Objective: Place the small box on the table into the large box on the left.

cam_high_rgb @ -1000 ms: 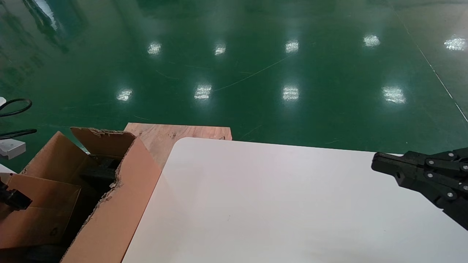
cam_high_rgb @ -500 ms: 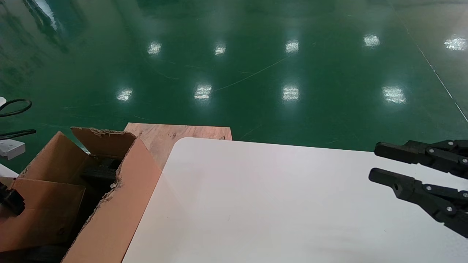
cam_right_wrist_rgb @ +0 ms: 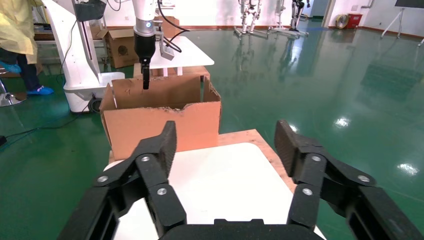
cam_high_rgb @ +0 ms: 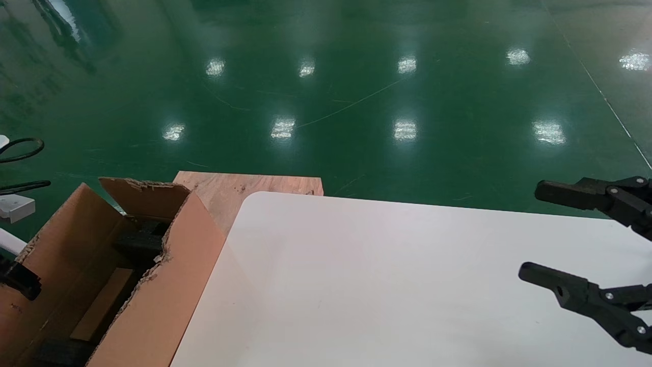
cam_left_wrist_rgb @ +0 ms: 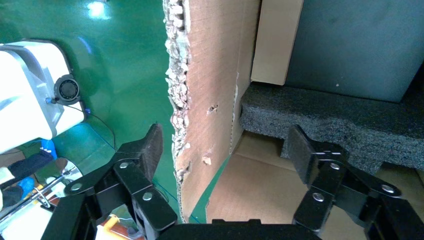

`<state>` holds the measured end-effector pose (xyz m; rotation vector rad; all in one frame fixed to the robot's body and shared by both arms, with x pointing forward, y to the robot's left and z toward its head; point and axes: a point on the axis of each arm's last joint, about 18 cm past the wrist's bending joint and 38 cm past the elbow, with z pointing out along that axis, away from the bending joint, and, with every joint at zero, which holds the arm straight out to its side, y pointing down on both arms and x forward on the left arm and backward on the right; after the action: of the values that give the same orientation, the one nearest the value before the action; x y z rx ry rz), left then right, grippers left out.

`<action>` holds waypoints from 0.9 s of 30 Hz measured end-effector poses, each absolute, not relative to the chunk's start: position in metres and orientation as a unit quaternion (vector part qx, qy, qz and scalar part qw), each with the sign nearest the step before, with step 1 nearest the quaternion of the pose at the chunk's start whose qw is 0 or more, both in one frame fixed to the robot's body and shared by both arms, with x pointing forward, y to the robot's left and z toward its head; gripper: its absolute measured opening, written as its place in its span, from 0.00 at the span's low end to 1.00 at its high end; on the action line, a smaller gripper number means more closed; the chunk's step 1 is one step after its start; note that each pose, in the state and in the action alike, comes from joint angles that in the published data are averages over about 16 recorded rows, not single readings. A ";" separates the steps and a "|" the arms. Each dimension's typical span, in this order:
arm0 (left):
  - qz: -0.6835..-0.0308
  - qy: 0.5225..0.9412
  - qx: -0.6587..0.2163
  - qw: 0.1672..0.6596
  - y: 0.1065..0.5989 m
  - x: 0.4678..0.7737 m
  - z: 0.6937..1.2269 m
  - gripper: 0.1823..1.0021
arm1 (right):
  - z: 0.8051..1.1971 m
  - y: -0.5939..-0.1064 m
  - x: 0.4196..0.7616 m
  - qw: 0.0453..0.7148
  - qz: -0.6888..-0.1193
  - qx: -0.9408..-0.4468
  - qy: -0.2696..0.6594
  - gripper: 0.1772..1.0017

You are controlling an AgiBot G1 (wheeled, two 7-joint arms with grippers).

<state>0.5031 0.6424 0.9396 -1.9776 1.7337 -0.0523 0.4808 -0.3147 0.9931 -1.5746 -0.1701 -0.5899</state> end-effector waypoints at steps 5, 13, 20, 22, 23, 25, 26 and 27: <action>-0.064 0.662 -0.701 0.259 0.626 0.519 0.951 0.90 | 0.993 -0.315 0.481 0.664 -0.261 -0.697 -0.075 0.67; -0.164 0.728 -0.622 0.235 0.570 0.541 0.978 0.97 | 0.993 -0.315 0.481 0.664 -0.261 -0.697 -0.075 0.86; -0.218 0.791 -0.538 0.194 0.513 0.541 0.992 0.99 | 0.993 -0.315 0.481 0.664 -0.261 -0.697 -0.075 0.95; -0.226 0.805 -0.517 0.185 0.500 0.539 0.994 1.00 | 0.993 -0.315 0.481 0.664 -0.261 -0.697 -0.075 0.96; -0.229 0.811 -0.507 0.182 0.494 0.538 0.994 1.00 | 0.993 -0.315 0.481 0.664 -0.261 -0.697 -0.075 0.97; -0.233 0.819 -0.493 0.177 0.485 0.536 0.994 1.00 | 0.993 -0.315 0.481 0.664 -0.261 -0.697 -0.075 0.98; -0.234 0.823 -0.486 0.175 0.480 0.535 0.993 1.00 | 0.993 -0.315 0.481 0.664 -0.261 -0.697 -0.075 0.99; -0.236 0.827 -0.480 0.173 0.477 0.535 0.993 1.00 | 0.993 -0.315 0.481 0.664 -0.261 -0.697 -0.075 0.99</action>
<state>0.5345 0.4766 0.9925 -1.3631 2.3459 -0.6694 0.4809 -0.3148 0.9931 -1.5744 -0.1697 -0.5901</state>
